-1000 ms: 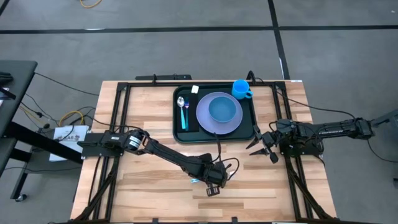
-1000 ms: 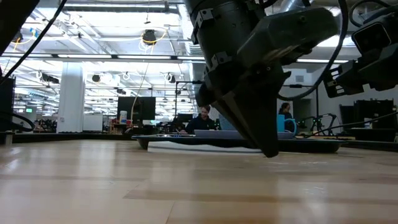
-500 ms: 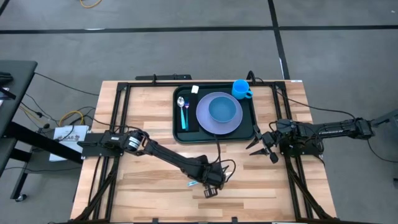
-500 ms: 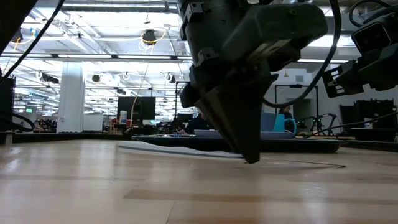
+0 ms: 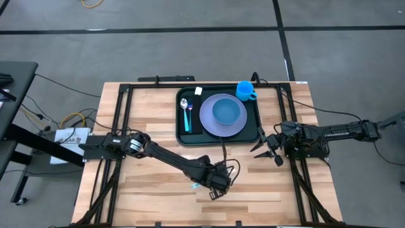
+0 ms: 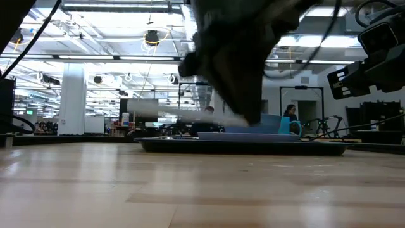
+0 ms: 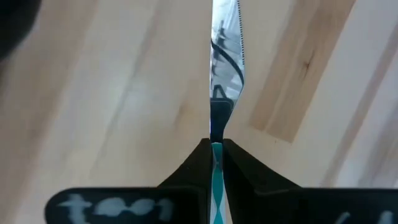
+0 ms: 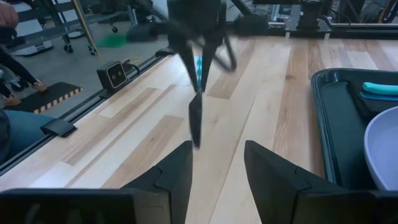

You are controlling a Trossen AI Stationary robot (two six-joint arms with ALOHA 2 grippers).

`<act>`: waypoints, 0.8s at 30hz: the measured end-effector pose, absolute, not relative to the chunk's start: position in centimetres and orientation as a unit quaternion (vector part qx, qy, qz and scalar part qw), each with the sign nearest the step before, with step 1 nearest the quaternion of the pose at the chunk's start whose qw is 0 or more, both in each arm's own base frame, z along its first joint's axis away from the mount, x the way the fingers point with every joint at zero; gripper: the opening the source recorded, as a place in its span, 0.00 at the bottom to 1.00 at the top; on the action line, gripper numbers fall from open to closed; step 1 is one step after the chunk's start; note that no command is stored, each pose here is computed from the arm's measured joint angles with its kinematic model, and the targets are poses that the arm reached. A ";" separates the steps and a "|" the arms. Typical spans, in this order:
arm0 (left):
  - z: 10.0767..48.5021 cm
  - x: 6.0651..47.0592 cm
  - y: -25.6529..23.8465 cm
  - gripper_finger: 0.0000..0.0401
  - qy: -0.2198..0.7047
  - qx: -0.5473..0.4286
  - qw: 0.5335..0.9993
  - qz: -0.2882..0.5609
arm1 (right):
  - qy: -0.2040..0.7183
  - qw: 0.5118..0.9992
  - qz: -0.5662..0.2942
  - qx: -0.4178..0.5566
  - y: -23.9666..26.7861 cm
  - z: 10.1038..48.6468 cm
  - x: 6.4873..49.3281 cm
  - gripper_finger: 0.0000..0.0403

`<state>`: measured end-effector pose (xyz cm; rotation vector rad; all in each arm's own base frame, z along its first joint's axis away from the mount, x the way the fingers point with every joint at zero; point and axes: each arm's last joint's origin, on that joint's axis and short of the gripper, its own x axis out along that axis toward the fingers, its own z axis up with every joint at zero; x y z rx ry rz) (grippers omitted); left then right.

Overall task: Set up tray
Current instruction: Put the white patterned knife between the violet plate and blue fork on the black napkin on the black tray

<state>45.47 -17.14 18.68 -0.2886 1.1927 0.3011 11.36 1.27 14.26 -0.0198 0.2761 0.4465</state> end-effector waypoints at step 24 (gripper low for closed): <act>27.8 42.7 -11.8 0.02 0.522 -0.189 0.738 0.383 | 0.139 0.966 0.219 0.001 1.3 14.3 11.4 0.34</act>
